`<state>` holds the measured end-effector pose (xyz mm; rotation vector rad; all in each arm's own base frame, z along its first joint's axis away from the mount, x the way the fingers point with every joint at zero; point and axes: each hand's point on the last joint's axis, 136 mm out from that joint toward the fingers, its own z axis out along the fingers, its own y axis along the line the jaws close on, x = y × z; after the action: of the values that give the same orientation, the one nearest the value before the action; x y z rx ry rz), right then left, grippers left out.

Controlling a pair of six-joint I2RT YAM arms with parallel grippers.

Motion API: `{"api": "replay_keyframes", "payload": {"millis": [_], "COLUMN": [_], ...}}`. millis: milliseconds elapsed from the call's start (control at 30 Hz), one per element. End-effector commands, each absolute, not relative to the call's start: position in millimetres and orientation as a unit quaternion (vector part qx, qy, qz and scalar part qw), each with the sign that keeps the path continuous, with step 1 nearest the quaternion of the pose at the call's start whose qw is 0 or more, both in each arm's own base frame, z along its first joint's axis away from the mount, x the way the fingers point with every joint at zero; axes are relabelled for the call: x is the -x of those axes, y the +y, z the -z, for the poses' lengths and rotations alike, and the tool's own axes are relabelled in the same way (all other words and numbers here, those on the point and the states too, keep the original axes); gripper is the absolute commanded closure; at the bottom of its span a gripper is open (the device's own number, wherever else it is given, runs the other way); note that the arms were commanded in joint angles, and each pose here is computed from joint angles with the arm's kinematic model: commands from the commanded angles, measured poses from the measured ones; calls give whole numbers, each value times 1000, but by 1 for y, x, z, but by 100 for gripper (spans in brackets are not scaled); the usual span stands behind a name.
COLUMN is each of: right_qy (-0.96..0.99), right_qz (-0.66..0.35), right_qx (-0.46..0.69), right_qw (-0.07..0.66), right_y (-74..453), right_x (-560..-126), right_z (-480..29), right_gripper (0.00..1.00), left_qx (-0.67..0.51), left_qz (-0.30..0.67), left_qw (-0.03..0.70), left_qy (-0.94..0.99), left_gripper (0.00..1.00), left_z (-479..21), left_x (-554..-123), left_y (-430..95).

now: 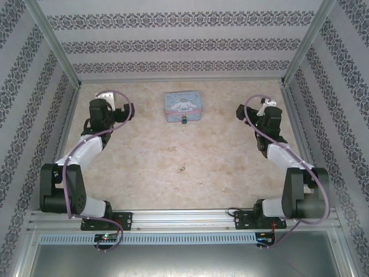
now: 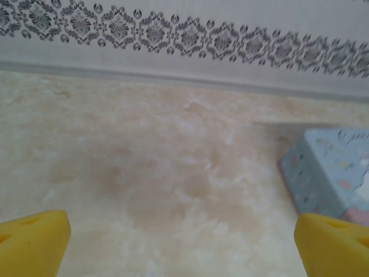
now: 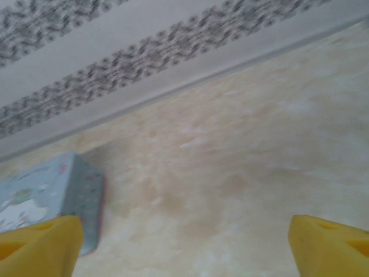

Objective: Unlock a padlock with a key

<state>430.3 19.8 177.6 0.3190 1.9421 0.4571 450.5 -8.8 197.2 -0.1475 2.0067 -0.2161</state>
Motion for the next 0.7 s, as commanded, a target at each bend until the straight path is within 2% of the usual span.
{"api": "replay_keyframes", "payload": {"millis": [0,133,367,667], "right_qy": [816,813,809,816], "right_qz": [-334,-417,-462,-462], "right_qx": [-130,-155,-181,-193], "right_qw": [454,375,316,290], "right_y": [68,103,154,195], "right_x": [-444,-474,-516,-538], "right_z": [-181,-172,-157,-129], "right_gripper": [18,30,35,36], "left_qx": [139,162,159,162], "left_qz": [159,230,314,355], "left_qw": [443,392,330,290], "left_qy": [871,876,876,874], "left_gripper": [0,0,0,0], "left_z": [-177,-173,-155,-123], "left_x": [-456,-483,-523,-552], "left_y": [-21,-47,-106,-159]}}
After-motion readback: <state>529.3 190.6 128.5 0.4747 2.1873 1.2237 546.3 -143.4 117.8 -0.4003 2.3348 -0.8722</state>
